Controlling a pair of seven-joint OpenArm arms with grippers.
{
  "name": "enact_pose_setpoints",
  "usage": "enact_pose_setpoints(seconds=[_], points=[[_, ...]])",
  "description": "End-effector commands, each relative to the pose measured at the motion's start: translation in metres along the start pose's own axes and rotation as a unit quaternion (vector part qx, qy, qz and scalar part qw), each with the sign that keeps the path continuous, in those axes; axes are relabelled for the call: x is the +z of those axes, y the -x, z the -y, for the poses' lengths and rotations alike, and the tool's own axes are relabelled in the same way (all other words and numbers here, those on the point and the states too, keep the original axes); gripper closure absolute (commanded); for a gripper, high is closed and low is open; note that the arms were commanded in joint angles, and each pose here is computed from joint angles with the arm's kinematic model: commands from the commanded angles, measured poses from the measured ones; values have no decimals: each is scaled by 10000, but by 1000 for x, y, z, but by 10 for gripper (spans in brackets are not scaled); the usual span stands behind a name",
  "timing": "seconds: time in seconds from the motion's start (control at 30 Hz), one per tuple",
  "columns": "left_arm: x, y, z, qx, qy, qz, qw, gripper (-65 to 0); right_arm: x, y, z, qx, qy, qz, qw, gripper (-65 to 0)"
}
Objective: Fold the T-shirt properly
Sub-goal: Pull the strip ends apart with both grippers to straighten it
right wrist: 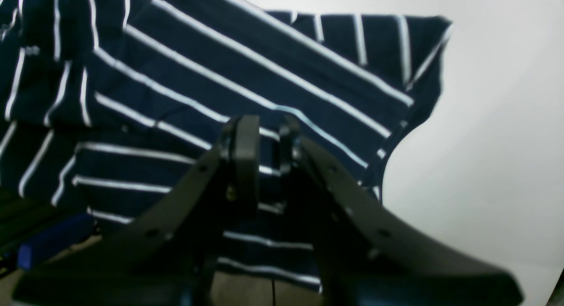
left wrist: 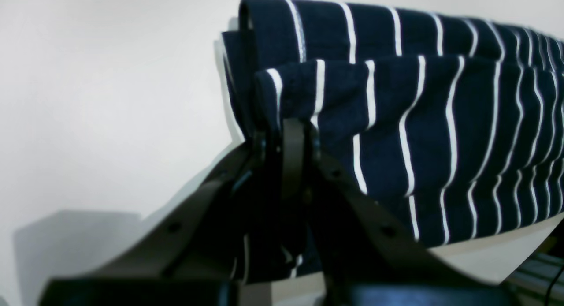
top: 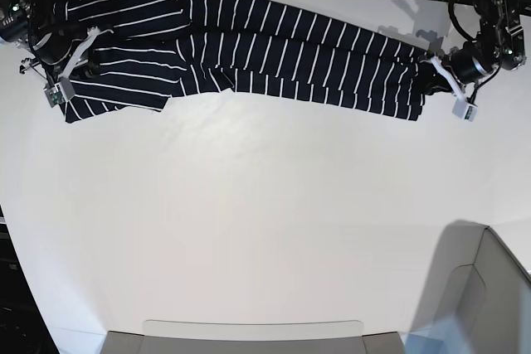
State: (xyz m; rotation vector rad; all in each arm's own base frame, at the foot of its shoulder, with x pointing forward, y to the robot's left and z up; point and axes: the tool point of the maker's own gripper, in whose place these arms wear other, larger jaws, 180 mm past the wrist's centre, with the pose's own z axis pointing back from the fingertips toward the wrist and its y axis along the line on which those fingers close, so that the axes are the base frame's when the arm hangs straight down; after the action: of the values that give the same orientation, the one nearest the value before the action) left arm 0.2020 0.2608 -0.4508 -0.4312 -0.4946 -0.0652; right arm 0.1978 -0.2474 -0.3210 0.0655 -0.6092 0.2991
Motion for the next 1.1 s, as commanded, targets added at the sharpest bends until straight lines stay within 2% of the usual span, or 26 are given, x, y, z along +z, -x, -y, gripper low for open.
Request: enact_pose_setpoints(seconds=[0.0, 0.17, 0.3, 0.43, 0.53, 0.63, 0.7, 0.8, 0.93, 1.07], points=[[9, 21, -30, 148, -592, -529, 9967, 0, 5, -11, 3, 59, 36, 202, 9998, -93], [41, -13, -85, 633, -1135, -28, 9915, 0, 15, -27, 24, -254, 399, 597, 9971, -93], [66, -50, -119, 672, -1459, 297, 9866, 0, 25, -36, 42, -426, 679, 846, 9932, -93], [92, -82, -139, 556, -1710, 520, 9823, 0, 27, -38, 46, -447, 745, 889, 9922, -93], [103, -98, -143, 455, -1790, 636, 9807, 0, 27, -37, 45, -455, 740, 867, 9924, -93], [113, -112, -135, 134, -1843, 622, 9808, 0, 25, -35, 43, -516, 704, 870, 9924, -93], [128, -130, -127, -59, -1925, 819, 9779, 0, 25, -34, 42, -524, 699, 863, 9924, -93], [136, -122, -115, -51, -1968, 818, 9770, 0, 25, -34, 41, -544, 690, 867, 9923, -93], [141, -125, -85, -333, -2036, 1000, 9734, 0, 24, -35, 40, -534, 674, 883, 9924, -93], [140, -113, -96, -265, -2309, 792, 9694, 0, 24, -36, 41, -518, 673, 878, 9925, -93]])
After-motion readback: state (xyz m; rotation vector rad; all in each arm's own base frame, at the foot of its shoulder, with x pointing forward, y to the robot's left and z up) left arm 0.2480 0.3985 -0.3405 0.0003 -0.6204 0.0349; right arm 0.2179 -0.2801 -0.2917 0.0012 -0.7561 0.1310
